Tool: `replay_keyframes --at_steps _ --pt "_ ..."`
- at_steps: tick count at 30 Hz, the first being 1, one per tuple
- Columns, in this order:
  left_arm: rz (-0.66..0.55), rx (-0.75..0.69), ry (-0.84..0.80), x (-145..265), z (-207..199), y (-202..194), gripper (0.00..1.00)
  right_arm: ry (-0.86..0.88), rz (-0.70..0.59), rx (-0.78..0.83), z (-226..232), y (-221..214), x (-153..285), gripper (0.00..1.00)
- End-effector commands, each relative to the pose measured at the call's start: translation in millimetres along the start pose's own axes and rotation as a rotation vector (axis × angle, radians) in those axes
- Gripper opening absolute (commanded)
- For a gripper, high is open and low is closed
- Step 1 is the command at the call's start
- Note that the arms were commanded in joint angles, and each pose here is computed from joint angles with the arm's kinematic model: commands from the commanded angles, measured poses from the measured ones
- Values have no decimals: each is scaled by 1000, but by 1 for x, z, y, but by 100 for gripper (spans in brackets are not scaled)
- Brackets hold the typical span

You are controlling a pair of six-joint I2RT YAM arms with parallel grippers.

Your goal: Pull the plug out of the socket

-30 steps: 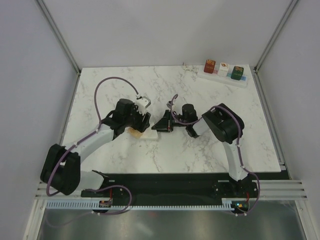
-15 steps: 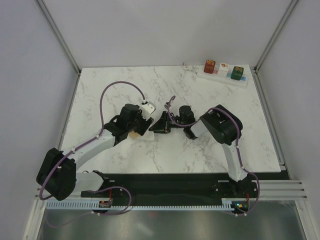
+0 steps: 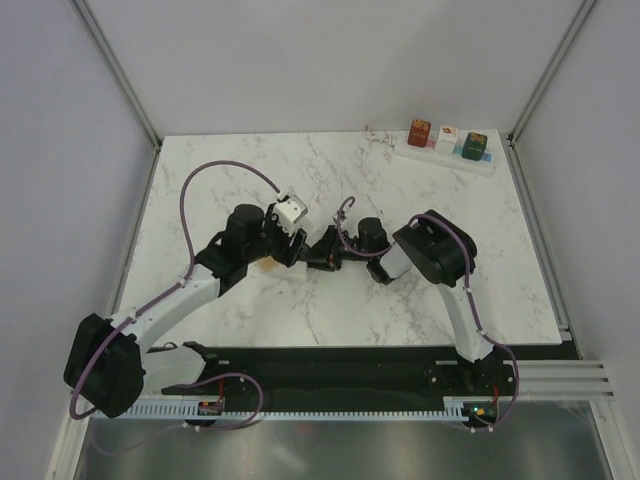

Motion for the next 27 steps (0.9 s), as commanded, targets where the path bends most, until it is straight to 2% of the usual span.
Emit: replay_keyframes --at_steps 1,6,8,9,10,14,16,17,18,19,21,23,26,27 --pt "-210 118 -61 4 11 31 2 89 -42 4 11 7 2 0" --pt "-146 120 1 -2 19 28 2 63 -50 35 12 6 3 0" --pt "-75 191 115 -8 35 31 2 40 -58 55 13 5 5 0" --pt "-6 289 147 -7 44 24 2 30 -60 56 12 4 6 0" --pt "1 334 178 -8 57 35 2 19 -64 54 10 3 7 0" --pt "181 509 172 -43 81 24 2 -2 -75 78 12 1 9 0" --pt "184 537 166 -54 91 38 2 -10 -78 99 14 1 8 0" --pt "250 568 121 -69 88 26 2 -19 -79 98 13 1 8 0" --pt "255 596 92 -75 91 28 2 -19 -82 101 13 2 9 0" --pt "218 615 10 -82 94 41 2 -18 -79 102 13 1 8 0" --pt "234 681 -93 -100 93 33 2 -13 -75 105 14 0 8 0" --pt "191 768 -216 -109 98 40 2 -4 -73 111 15 0 8 0" --pt "220 871 -292 -132 102 27 5 6 -74 114 17 0 8 0" --pt "233 897 -287 -139 103 22 9 9 -74 116 17 0 9 0"
Point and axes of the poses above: each gripper's point midway between its finger pads, its own x axis back along the fingers, its own z axis along the line the jaws close on, y = z × x, the point moved 9 cm from there along x, back along the fingers, and after that the axes turned 10 degrees about -x, right-handed, at the moved point
